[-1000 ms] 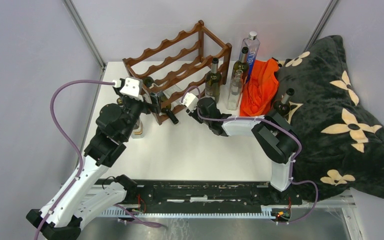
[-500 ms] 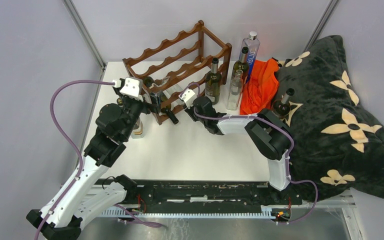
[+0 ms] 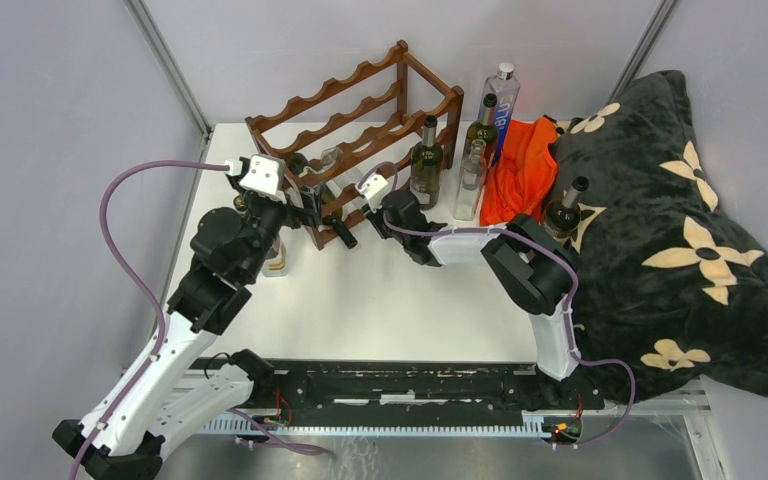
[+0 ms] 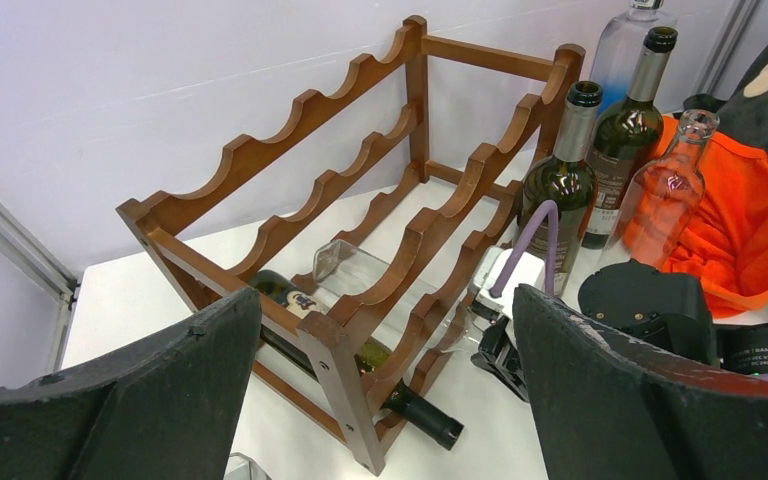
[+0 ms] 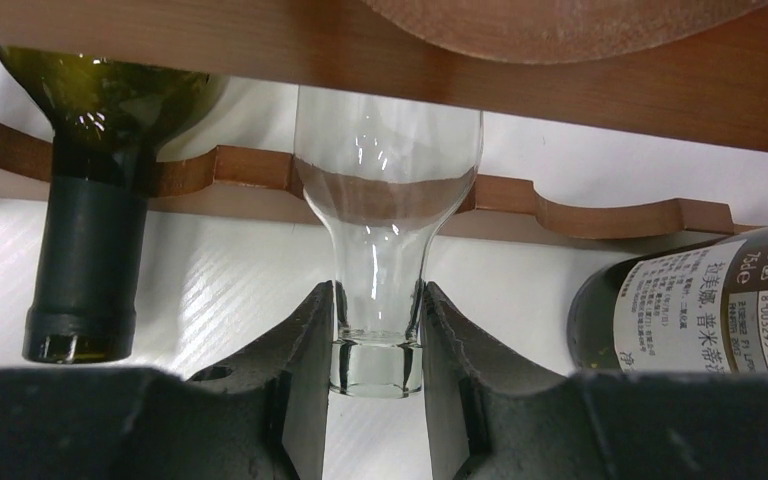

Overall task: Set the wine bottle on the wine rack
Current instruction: Place the wine bottle in the wine rack.

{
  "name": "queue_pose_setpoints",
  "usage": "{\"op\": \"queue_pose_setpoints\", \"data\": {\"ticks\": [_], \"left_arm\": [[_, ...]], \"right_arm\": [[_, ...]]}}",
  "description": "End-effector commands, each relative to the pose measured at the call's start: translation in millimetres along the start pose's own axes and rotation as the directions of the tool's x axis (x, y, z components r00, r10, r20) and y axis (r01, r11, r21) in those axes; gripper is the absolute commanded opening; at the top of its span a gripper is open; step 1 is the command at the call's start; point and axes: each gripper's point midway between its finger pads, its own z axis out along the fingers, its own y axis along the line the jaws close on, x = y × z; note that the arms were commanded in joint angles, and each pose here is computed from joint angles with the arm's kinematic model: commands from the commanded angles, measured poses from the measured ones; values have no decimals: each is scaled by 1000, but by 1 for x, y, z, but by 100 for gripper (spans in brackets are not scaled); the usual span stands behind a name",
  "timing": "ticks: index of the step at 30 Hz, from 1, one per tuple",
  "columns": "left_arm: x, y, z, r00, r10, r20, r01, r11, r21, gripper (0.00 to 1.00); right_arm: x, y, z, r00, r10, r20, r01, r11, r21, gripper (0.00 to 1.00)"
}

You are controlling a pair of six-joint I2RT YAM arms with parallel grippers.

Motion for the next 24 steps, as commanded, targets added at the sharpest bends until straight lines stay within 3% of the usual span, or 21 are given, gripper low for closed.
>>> {"op": "queue_pose_setpoints", "data": {"ticks": [1,24], "left_arm": [[-17,4,0,998,21,67,-20,1000,-5,100],[-14,3,1,998,28,59,-28,1000,-3,100]], "right_arm": [[5,18,10,1000,24,-14,-24,998,-53,0],[11,27,32,994,107,-37,-109,992,-69,0]]}}
